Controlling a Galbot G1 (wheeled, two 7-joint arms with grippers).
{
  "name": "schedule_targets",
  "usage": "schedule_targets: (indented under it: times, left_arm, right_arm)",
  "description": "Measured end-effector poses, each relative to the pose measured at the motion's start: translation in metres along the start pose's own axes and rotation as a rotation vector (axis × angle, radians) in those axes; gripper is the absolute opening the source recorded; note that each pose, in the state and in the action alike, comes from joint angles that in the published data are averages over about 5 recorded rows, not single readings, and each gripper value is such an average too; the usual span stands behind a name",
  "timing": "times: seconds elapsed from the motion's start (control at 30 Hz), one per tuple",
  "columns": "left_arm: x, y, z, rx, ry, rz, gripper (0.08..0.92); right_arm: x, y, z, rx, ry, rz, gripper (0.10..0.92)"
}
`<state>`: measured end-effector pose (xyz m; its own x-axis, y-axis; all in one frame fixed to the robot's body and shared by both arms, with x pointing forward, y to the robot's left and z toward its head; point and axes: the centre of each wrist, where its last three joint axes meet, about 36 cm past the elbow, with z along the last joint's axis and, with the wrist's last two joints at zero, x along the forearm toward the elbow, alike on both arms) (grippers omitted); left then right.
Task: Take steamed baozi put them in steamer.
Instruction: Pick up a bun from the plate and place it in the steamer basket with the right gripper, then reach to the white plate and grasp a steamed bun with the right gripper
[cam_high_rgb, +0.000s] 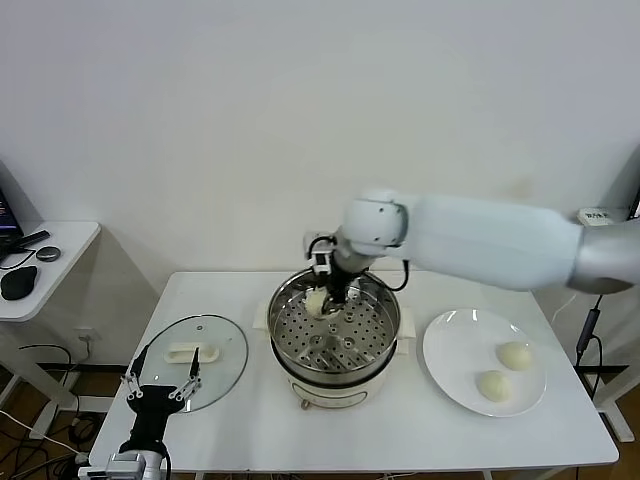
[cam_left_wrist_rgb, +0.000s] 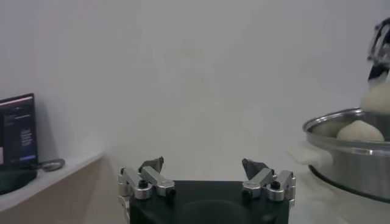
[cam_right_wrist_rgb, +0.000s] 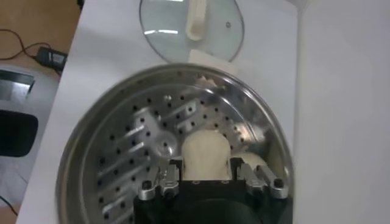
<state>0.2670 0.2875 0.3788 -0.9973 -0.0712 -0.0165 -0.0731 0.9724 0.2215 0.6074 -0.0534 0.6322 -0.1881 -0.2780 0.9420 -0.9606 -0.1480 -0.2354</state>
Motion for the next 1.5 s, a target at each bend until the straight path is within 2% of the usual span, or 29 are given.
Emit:
schedule_targets:
  times: [0.27,0.5,0.6,0.77,0.9,1.0,1.2,1.5]
  left_arm:
    - [-0.001,0.004,0.002,-0.007,-0.001,-0.007,0.823]
    - [-0.001,0.004,0.004,-0.008,0.000,-0.008,0.823]
    - [-0.002,0.004,0.005,-0.005,-0.003,-0.011,0.823]
    - [-0.001,0.005,0.005,-0.008,-0.005,-0.011,0.823]
    - [-0.002,0.005,0.006,-0.009,-0.003,-0.008,0.823]
    - [-0.003,0.004,0.008,-0.011,-0.001,-0.003,0.823]
    - [-0.004,0.002,0.008,-0.012,-0.004,0.008,0.823]
    - [-0.004,-0.002,0.009,-0.018,-0.003,0.024,0.823]
  right_arm:
    - [-0.043,-0.004,-0.018,-0.019,0.019,-0.011,0.475]
    - [-0.063,-0.009,-0.023,-0.046,0.017,-0.006,0.481]
    - [-0.067,-0.012,-0.023,-0.054,0.013,-0.005,0.529]
    - [-0.063,-0.015,-0.024,-0.058,-0.007,-0.006,0.675]
    - [-0.049,-0.019,-0.021,-0.048,-0.024,-0.012,0.779]
    - [-0.031,-0.021,-0.010,-0.032,-0.027,-0.023,0.816]
    - [0.020,-0.020,0.039,0.001,-0.006,-0.049,0.823]
    - [0.084,0.017,0.172,0.014,0.065,-0.078,0.823]
